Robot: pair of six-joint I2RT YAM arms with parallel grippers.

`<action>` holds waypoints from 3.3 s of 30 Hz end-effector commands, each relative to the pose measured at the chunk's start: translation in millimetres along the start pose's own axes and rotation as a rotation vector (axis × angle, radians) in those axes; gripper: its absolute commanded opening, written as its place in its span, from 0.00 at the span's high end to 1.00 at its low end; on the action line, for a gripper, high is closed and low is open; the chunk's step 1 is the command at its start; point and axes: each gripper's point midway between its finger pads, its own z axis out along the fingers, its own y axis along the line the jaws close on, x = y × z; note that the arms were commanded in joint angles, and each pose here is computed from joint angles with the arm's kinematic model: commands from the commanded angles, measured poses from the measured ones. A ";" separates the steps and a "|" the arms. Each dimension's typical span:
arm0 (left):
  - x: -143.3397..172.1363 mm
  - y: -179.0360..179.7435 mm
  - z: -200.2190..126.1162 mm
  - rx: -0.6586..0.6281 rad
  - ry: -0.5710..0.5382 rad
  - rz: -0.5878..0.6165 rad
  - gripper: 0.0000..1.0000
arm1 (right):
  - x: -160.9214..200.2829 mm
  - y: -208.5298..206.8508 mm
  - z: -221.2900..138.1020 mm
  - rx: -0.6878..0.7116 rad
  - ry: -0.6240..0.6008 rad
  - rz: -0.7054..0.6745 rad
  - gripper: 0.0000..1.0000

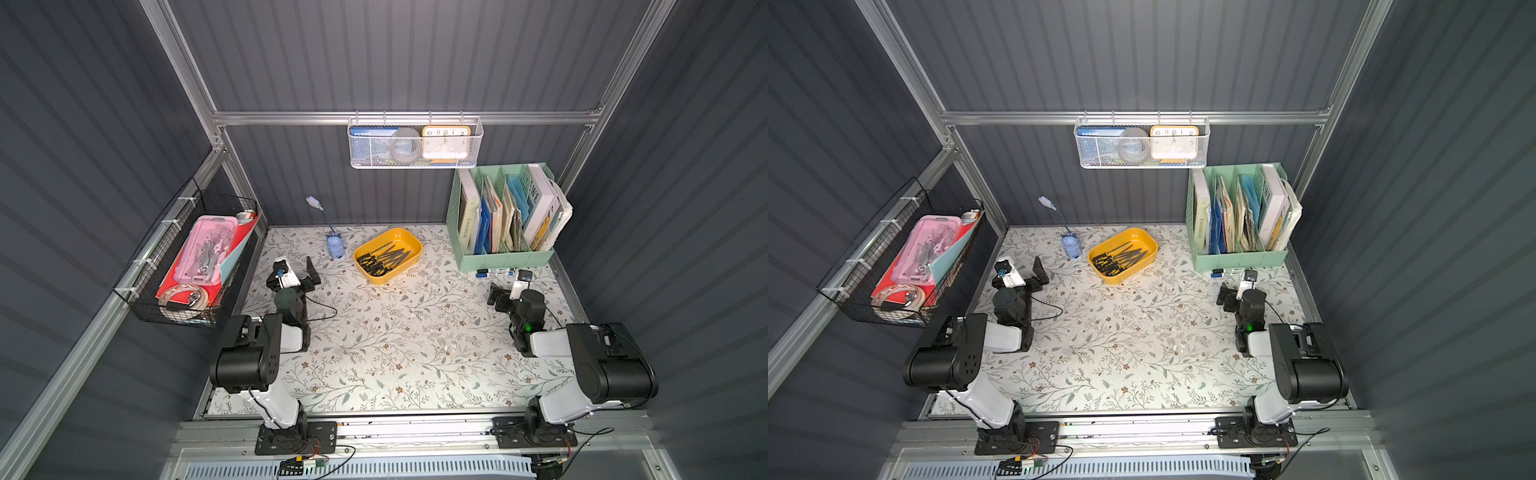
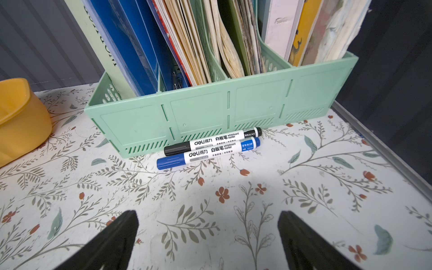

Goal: Take the file tool out of the storage box
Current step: Move the storage box to the center of the board.

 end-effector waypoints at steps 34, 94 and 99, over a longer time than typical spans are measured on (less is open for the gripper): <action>84.6 -170.1 60.6 -0.027 0.906 -0.377 0.30 | -92.4 17.3 -63.8 0.076 0.539 0.126 0.02; 153.6 -172.5 22.6 -0.049 1.145 -0.190 0.87 | -40.7 29.5 -64.4 0.030 0.738 0.178 0.05; 151.4 -177.6 20.5 0.011 1.160 -0.147 1.00 | -44.3 33.4 -66.8 0.007 0.745 0.173 0.06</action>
